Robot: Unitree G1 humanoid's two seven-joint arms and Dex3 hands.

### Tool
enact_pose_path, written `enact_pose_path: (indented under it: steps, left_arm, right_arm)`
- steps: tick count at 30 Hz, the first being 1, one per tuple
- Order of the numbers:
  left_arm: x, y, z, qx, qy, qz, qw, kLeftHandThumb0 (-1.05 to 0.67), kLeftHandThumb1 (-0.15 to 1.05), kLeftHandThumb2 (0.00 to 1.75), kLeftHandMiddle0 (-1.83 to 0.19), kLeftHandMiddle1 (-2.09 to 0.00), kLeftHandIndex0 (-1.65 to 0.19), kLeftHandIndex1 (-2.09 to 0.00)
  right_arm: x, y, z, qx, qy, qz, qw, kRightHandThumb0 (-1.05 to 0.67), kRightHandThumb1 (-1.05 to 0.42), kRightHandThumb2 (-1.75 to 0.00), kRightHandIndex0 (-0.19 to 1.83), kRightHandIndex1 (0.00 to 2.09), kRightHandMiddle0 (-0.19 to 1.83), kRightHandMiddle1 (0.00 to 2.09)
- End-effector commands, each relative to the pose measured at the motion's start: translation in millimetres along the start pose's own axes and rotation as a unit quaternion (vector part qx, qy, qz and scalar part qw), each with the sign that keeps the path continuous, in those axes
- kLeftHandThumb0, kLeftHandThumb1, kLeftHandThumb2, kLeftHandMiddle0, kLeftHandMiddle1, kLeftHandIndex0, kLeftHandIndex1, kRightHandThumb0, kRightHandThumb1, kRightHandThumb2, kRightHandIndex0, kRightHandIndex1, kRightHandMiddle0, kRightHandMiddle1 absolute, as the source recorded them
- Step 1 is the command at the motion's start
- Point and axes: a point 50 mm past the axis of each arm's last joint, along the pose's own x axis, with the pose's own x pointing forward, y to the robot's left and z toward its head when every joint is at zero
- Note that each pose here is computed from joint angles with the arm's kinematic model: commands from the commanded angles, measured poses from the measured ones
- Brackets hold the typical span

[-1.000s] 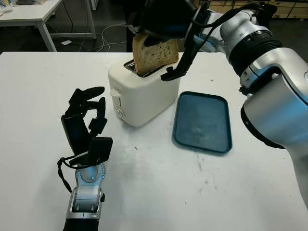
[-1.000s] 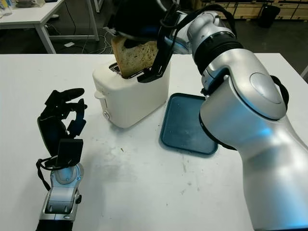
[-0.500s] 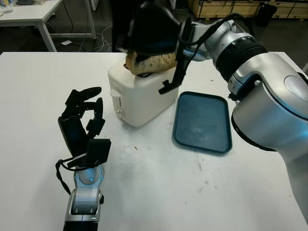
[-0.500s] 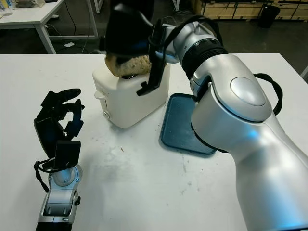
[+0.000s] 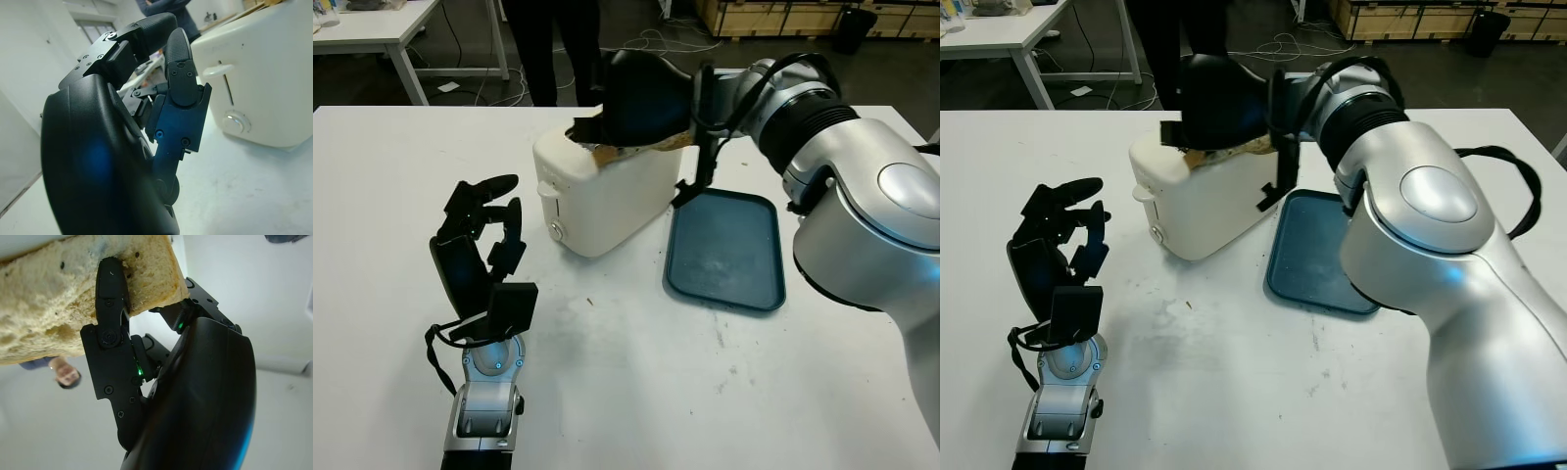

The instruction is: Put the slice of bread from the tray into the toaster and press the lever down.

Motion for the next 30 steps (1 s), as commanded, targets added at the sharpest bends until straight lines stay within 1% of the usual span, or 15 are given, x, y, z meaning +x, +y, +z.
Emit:
enact_pose_path:
  steps: [1, 3, 4, 6, 8, 10, 11, 13, 15, 17, 18, 19, 24, 28, 30]
  left_arm:
    - [0.0, -0.8, 0.9, -0.001, -0.002, -0.002, 1.000, -0.47, 0.92, 0.36, -0.66, -1.22, -0.68, -0.80]
    - [0.0, -1.0, 0.7, -0.001, -0.001, -0.002, 1.000, -0.48, 0.92, 0.36, -0.67, -1.22, -0.68, -0.80]
    - [0.0, -1.0, 0.6, 0.001, -0.001, -0.002, 1.000, -0.48, 0.92, 0.36, -0.67, -1.22, -0.68, -0.79]
    - [0.3, -1.0, 0.6, 0.001, -0.003, -0.003, 1.000, -0.48, 0.92, 0.36, -0.67, -1.22, -0.68, -0.79]
    - [0.6, -0.9, 0.6, 0.003, -0.004, -0.004, 1.000, -0.48, 0.92, 0.36, -0.67, -1.22, -0.68, -0.79]
    - [0.7, -0.9, 0.5, 0.002, -0.003, -0.004, 1.000, -0.48, 0.92, 0.36, -0.67, -1.22, -0.68, -0.79]
    - [0.7, -1.1, 0.6, 0.002, -0.003, -0.005, 1.000, -0.48, 0.92, 0.36, -0.67, -1.22, -0.68, -0.79]
    - [0.9, -1.7, 0.8, 0.000, -0.003, -0.005, 1.000, -0.48, 0.92, 0.36, -0.67, -1.23, -0.69, -0.79]
    - [1.0, -2.1, 0.9, 0.001, -0.003, -0.007, 1.000, -0.48, 0.92, 0.36, -0.67, -1.23, -0.69, -0.80]
    - [0.9, -2.4, 0.8, 0.000, -0.002, -0.006, 1.000, -0.48, 0.92, 0.36, -0.67, -1.24, -0.69, -0.80]
    - [0.8, -2.5, 0.7, 0.000, -0.001, -0.006, 1.000, -0.48, 0.92, 0.35, -0.67, -1.24, -0.69, -0.80]
    - [0.7, -2.6, 0.6, 0.000, -0.001, -0.006, 1.000, -0.48, 0.92, 0.35, -0.67, -1.24, -0.68, -0.80]
    - [0.3, -2.4, 0.3, -0.001, 0.001, -0.007, 1.000, -0.48, 0.92, 0.36, -0.66, -1.23, -0.68, -0.80]
    - [-0.1, -2.8, 0.4, -0.006, 0.004, -0.007, 1.000, -0.48, 0.92, 0.36, -0.64, -1.23, -0.67, -0.80]
    - [-0.4, -3.0, 0.5, -0.001, 0.004, -0.006, 1.000, -0.48, 0.92, 0.36, -0.64, -1.23, -0.67, -0.81]
  right_arm:
    - [-8.9, -1.3, -12.3, -0.033, 0.000, 0.013, 0.999, -0.55, -0.92, -0.41, 1.08, 1.75, 0.77, 1.62]
    - [-12.6, -4.5, -22.8, -0.029, 0.018, 0.024, 0.999, -0.54, -0.92, -0.40, 1.05, 1.75, 0.73, 1.55]
    - [-14.4, -7.7, -29.0, -0.035, 0.028, 0.018, 0.999, -0.54, -0.92, -0.35, 1.04, 1.75, 0.74, 1.51]
    - [-17.4, -14.9, -40.5, -0.049, 0.048, -0.004, 0.998, -0.56, -0.92, -0.34, 1.09, 1.75, 0.82, 1.52]
    - [-20.5, -22.1, -51.5, -0.044, 0.075, -0.022, 0.996, -0.55, -0.92, -0.27, 1.11, 1.75, 0.85, 1.48]
    - [-23.1, -28.5, -60.4, -0.057, 0.087, -0.038, 0.994, -0.54, -0.92, -0.30, 1.09, 1.75, 0.82, 1.58]
    - [-24.4, -31.8, -64.3, -0.066, 0.092, -0.049, 0.992, -0.55, -0.92, -0.28, 1.08, 1.75, 0.81, 1.60]
    - [-27.0, -36.0, -70.2, -0.070, 0.103, -0.060, 0.990, -0.53, -0.92, -0.34, 1.11, 1.75, 0.77, 1.65]
    - [-29.2, -37.5, -73.6, -0.070, 0.113, -0.061, 0.989, -0.53, -0.92, -0.37, 1.12, 1.75, 0.76, 1.71]
    - [-30.2, -37.9, -74.8, -0.071, 0.118, -0.062, 0.989, -0.54, -0.92, -0.36, 1.12, 1.75, 0.78, 1.74]
    - [-30.3, -37.9, -75.2, -0.071, 0.121, -0.062, 0.988, -0.55, -0.92, -0.30, 1.13, 1.75, 0.81, 1.74]
    - [-30.6, -37.7, -76.0, -0.069, 0.127, -0.060, 0.988, -0.55, -0.92, -0.28, 1.13, 1.75, 0.82, 1.74]
    - [-32.1, -37.4, -80.0, -0.060, 0.160, -0.054, 0.984, -0.57, -0.92, -0.33, 1.13, 1.75, 0.82, 1.75]
    - [-33.2, -34.8, -80.6, -0.035, 0.184, -0.042, 0.981, -0.55, -0.92, -0.28, 1.14, 1.75, 0.85, 1.75]
    - [-33.2, -30.2, -77.1, -0.022, 0.190, -0.030, 0.981, -0.56, -0.92, -0.34, 1.14, 1.75, 0.86, 1.75]
